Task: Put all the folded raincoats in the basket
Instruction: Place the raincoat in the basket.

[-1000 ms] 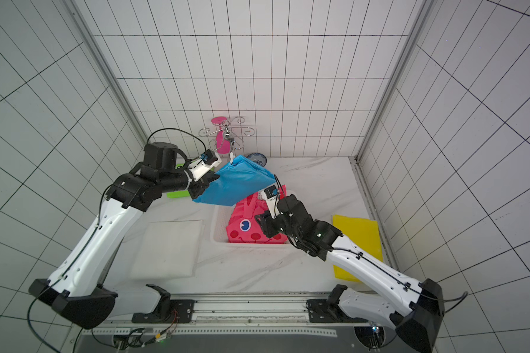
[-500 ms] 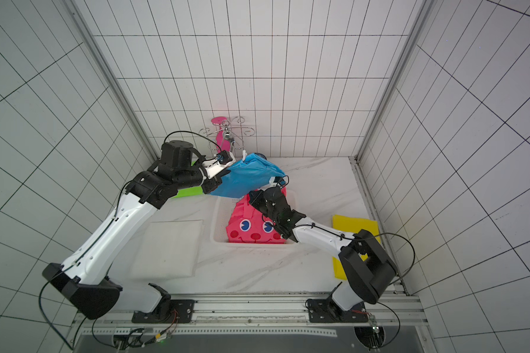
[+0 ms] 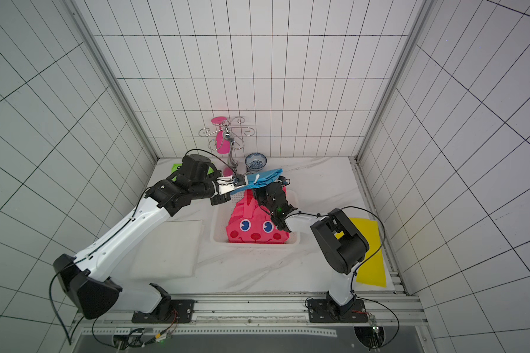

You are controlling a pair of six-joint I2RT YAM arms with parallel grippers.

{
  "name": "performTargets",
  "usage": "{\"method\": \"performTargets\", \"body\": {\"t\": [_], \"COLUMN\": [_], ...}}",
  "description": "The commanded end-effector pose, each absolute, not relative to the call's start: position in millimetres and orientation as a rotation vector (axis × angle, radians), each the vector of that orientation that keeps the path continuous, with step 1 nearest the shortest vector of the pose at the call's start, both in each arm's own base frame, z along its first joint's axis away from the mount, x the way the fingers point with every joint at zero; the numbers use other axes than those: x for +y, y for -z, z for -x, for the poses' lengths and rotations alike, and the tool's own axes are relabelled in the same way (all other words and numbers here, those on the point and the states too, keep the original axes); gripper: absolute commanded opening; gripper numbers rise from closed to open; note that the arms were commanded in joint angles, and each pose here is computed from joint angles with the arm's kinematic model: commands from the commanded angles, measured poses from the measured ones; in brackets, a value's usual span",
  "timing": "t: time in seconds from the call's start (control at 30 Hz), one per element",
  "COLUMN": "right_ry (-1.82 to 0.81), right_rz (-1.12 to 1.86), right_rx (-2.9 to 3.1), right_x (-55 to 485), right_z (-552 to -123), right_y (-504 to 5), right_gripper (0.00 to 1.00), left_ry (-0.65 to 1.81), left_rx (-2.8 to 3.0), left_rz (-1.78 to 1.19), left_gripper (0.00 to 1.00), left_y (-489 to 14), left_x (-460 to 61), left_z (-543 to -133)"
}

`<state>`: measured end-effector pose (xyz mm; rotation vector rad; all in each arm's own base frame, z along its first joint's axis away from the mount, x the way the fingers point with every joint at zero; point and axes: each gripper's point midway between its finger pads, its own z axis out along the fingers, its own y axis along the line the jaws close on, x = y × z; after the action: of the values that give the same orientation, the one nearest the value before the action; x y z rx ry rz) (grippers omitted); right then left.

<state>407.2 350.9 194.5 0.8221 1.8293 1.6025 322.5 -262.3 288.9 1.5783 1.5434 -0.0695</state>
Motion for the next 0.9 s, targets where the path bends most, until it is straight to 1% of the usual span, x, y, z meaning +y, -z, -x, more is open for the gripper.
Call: {"method": "performTargets", "body": {"t": [0.0, 0.13, 0.33, 0.5, 0.63, 0.73, 0.87], "right_ry": [-1.739, -1.668, -1.559, -1.546, -1.591, -1.571, -1.557], "right_rz": [-0.846, -0.883, -0.811, -0.743, -0.733, -0.678, -0.63], "right_rx": [1.769, 1.905, 2.065, 2.194, 2.223, 2.283, 2.345], "right_x": [348, 326, 292, 279, 271, 271, 271], "right_z": [-414, -405, -391, -379, -372, -363, -349], "right_y": [-216, -196, -193, -191, -190, -190, -186], "right_gripper": [0.11, 0.19, 0.33, 0.51, 0.56, 0.59, 0.6], "left_ry": [-0.065, -0.065, -0.004, 0.008, 0.029, 0.059, 0.094], "left_rx": [1.512, 1.522, 1.552, 1.548, 1.562, 1.566, 1.531], "left_rz": [-1.632, -1.656, -1.659, -1.688, -1.707, -1.705, -1.702], "left_gripper": [0.0, 0.0, 0.0, 0.0, 0.0, 0.0, 0.0], "left_y": [-266, -247, -231, -209, -188, -181, -178], "left_x": [-267, -269, -268, -272, -275, -278, -282], "left_z": [-329, -318, -301, -290, -284, -278, -270]}}
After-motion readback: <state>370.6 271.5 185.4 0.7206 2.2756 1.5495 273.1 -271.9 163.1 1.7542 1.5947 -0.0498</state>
